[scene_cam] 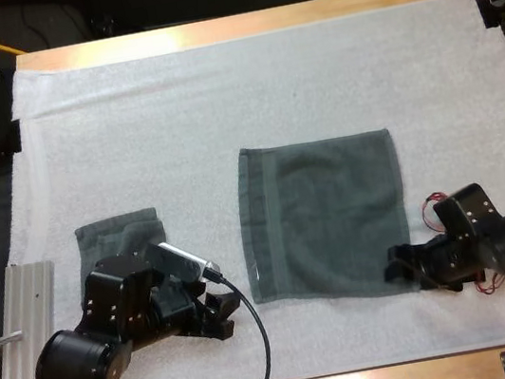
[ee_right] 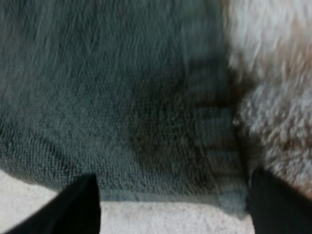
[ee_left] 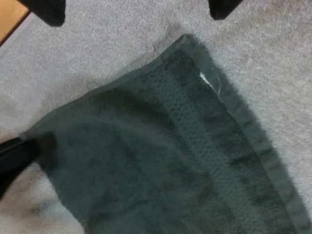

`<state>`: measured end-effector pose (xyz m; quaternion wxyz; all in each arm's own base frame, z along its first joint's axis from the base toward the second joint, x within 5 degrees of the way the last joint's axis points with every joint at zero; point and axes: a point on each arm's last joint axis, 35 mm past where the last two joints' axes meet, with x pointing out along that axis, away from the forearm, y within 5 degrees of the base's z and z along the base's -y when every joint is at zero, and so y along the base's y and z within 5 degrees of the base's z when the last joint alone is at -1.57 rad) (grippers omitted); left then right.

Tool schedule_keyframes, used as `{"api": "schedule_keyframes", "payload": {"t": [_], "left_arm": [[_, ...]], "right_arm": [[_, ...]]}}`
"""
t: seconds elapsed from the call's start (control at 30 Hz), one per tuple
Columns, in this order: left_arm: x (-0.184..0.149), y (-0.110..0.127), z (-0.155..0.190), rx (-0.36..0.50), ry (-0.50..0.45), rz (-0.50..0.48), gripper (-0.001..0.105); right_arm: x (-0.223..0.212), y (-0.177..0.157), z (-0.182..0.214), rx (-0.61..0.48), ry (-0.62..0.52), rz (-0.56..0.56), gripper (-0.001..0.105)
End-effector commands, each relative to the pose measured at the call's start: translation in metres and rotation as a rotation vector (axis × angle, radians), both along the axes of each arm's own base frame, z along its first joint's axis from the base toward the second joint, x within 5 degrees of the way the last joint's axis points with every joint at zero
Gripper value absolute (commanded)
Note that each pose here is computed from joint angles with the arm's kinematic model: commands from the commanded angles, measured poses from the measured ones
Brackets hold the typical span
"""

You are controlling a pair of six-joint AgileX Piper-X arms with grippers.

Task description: Pick towel from pile, fold and stack

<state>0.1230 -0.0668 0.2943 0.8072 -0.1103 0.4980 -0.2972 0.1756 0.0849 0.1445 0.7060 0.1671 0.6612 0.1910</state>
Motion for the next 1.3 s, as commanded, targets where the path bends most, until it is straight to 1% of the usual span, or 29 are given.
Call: {"api": "schedule_keyframes", "payload": {"t": [0.0, 0.07, 0.13, 0.2, 0.33, 0.37, 0.43, 0.47, 0.5, 0.53, 0.6, 0.8, 0.9, 1.0, 1.03, 1.17, 1.2, 1.27], "left_arm": [[0.0, 0.0, 0.001, -0.009, 0.004, 0.001, 0.058], [0.0, 0.0, 0.001, -0.013, 0.005, -0.002, 0.058], [0.0, 0.0, 0.001, -0.013, 0.005, -0.002, 0.058], [0.0, 0.0, 0.001, -0.013, 0.005, -0.002, 0.058], [0.0, 0.0, 0.001, -0.013, 0.005, -0.002, 0.058], [0.0, 0.0, 0.001, -0.013, 0.005, -0.002, 0.058], [0.0, 0.0, 0.001, -0.013, 0.005, -0.002, 0.058], [0.0, 0.0, 0.001, -0.013, 0.005, -0.002, 0.058], [0.0, 0.0, 0.001, -0.013, 0.005, -0.002, 0.058], [0.0, 0.0, 0.001, -0.013, 0.005, -0.002, 0.058], [0.0, 0.0, 0.001, -0.013, 0.005, -0.002, 0.058], [0.001, -0.001, 0.002, -0.018, -0.007, -0.002, 0.058], [0.004, -0.003, 0.002, -0.044, -0.001, -0.017, 0.058], [0.011, -0.009, -0.003, -0.083, 0.058, -0.034, 0.058], [0.015, -0.011, -0.006, -0.083, 0.08, -0.038, 0.058], [0.027, -0.028, -0.023, -0.046, 0.158, -0.086, 0.058], [0.03, -0.034, -0.03, -0.025, 0.191, -0.09, 0.058], [0.036, -0.042, -0.039, 0.016, 0.222, -0.084, 0.058]], "right_arm": [[0.001, 0.001, -0.001, -0.001, 0.004, -0.016, 0.062], [0.001, 0.0, -0.003, -0.009, 0.015, -0.02, 0.057], [0.002, 0.0, -0.005, -0.014, 0.03, -0.027, 0.049], [0.002, 0.0, -0.008, -0.019, 0.044, -0.028, 0.045], [0.001, 0.0, -0.013, -0.034, 0.078, -0.026, 0.044], [0.001, 0.0, -0.014, -0.035, 0.08, -0.024, 0.042], [0.001, 0.0, -0.014, -0.043, 0.077, -0.024, 0.031], [0.001, 0.0, -0.014, -0.046, 0.074, -0.024, 0.024], [0.001, 0.0, -0.013, -0.047, 0.067, -0.022, 0.013], [0.001, 0.0, -0.012, -0.046, 0.062, -0.02, 0.005], [0.001, 0.0, -0.009, -0.041, 0.04, -0.003, 0.0], [-0.005, -0.003, 0.003, -0.05, 0.002, 0.017, 0.0], [-0.009, -0.005, 0.011, -0.053, -0.024, 0.016, 0.0], [-0.011, -0.006, 0.016, -0.045, -0.045, 0.016, 0.0], [-0.011, -0.006, 0.018, -0.043, -0.051, 0.016, 0.0], [-0.012, -0.006, 0.019, -0.044, -0.048, 0.016, 0.0], [-0.013, -0.007, 0.019, -0.046, -0.042, 0.016, 0.0], [-0.013, -0.007, 0.018, -0.047, -0.039, 0.016, 0.0]]}}
